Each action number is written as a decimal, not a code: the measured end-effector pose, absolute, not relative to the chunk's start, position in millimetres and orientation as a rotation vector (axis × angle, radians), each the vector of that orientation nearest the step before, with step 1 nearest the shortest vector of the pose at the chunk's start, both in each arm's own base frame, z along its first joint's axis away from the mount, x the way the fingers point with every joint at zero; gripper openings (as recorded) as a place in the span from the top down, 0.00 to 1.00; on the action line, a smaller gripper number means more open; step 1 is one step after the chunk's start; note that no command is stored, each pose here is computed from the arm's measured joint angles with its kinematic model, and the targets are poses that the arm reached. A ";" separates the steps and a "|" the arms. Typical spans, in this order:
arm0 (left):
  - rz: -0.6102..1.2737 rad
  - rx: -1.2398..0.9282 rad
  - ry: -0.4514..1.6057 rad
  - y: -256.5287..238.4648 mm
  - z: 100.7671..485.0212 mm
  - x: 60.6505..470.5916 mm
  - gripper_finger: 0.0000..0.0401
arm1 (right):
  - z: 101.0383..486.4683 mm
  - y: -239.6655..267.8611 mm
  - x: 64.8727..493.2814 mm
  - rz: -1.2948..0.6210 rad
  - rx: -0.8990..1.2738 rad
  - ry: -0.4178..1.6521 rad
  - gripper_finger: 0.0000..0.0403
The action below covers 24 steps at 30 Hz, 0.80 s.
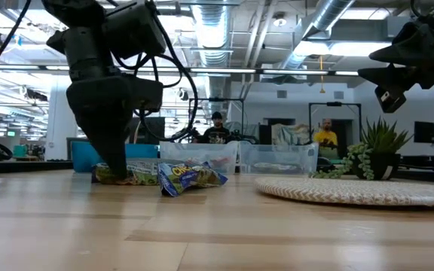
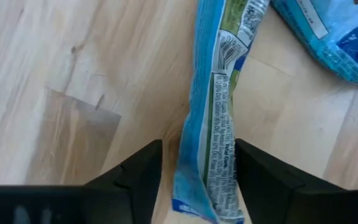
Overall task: Pick and place Granola Bars by type
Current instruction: Put the blue granola bar into the right transparent bin
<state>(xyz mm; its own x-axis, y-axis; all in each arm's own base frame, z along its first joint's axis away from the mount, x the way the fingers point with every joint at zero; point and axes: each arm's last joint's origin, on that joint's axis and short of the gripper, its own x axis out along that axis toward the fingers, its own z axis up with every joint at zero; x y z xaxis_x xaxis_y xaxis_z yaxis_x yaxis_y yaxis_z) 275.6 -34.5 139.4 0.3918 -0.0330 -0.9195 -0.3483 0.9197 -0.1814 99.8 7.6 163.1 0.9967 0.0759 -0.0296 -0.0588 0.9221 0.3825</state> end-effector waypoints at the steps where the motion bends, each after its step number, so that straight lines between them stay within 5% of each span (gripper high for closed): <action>1: 0.211 -0.371 1.157 -34.3 139.4 275.6 0.55 | 163.1 7.6 99.8 0.069 0.391 0.045 0.64; 12: 0.208 -0.401 1.156 -35.3 139.8 276.0 0.86 | 163.1 7.6 99.8 0.069 0.391 0.044 0.65; 24: 0.235 -0.535 0.989 -29.5 154.7 295.0 0.84 | 163.1 7.6 99.8 0.069 0.391 0.045 0.65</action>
<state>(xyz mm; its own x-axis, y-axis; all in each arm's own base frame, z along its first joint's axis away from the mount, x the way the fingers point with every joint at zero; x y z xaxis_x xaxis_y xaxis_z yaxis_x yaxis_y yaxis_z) 295.0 -29.5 154.7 0.5378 -0.0506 -0.8415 -0.4232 0.8471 -0.3214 99.8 7.6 163.1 0.9966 0.0761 -0.0299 -0.0589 0.9221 0.3825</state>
